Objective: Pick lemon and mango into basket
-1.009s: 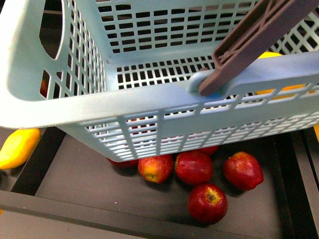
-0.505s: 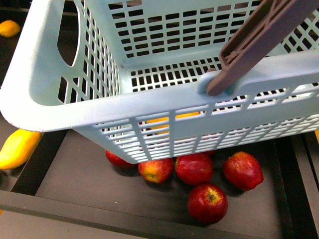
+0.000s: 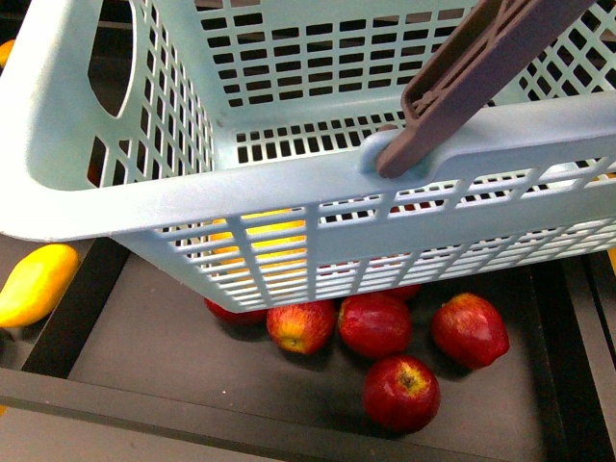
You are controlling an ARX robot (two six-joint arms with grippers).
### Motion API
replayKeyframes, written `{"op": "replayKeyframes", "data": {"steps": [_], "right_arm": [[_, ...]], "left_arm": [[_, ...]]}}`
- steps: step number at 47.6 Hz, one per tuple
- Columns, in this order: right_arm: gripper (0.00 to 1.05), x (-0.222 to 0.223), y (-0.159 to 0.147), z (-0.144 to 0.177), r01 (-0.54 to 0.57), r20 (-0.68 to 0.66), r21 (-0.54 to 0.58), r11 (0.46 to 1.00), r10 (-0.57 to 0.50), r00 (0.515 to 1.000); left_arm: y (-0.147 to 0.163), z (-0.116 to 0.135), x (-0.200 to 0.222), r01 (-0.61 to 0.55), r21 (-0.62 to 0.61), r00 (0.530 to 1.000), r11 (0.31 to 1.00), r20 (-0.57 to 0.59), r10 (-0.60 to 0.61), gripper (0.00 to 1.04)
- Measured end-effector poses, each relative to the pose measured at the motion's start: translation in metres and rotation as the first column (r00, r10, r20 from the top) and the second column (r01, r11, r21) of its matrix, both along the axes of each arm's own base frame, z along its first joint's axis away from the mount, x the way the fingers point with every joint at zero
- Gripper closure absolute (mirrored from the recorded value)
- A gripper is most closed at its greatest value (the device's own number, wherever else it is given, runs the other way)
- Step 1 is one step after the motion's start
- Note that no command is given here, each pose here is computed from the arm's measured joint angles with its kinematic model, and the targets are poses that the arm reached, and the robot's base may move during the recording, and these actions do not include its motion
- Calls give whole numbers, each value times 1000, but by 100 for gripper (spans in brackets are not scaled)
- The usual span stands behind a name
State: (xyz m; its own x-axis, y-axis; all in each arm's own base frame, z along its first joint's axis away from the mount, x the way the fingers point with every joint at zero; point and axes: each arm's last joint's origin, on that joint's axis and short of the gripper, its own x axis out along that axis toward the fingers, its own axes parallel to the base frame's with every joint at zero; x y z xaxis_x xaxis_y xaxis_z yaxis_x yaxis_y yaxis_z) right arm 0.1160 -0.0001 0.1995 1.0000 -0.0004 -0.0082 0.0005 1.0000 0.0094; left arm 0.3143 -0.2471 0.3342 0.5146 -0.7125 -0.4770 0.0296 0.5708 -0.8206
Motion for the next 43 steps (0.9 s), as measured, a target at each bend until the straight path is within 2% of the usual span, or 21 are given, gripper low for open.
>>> {"op": "replayKeyframes", "data": {"steps": [8,19,22,43], "right_arm": [[64,0,0,0,0,1,0,1000,0,1000],[15,0,0,0,6,0,-1,1000,-6,1000],[8,0,0,0,4,2,-1,1000,-4,1000],[9,-1,0,-1,1,3,-3,1000,-1,1000]], "left_arm": [[0,0,0,1,0,1000,1000,0,-1,79],[-5,0,-4,23,-4,1000,1000,-3,-23,79],[-5,0,-4,26,-10,1000,1000,-10,-26,79],[-2,-2,1,2,3,1000,1000,-5,-2,80]]}}
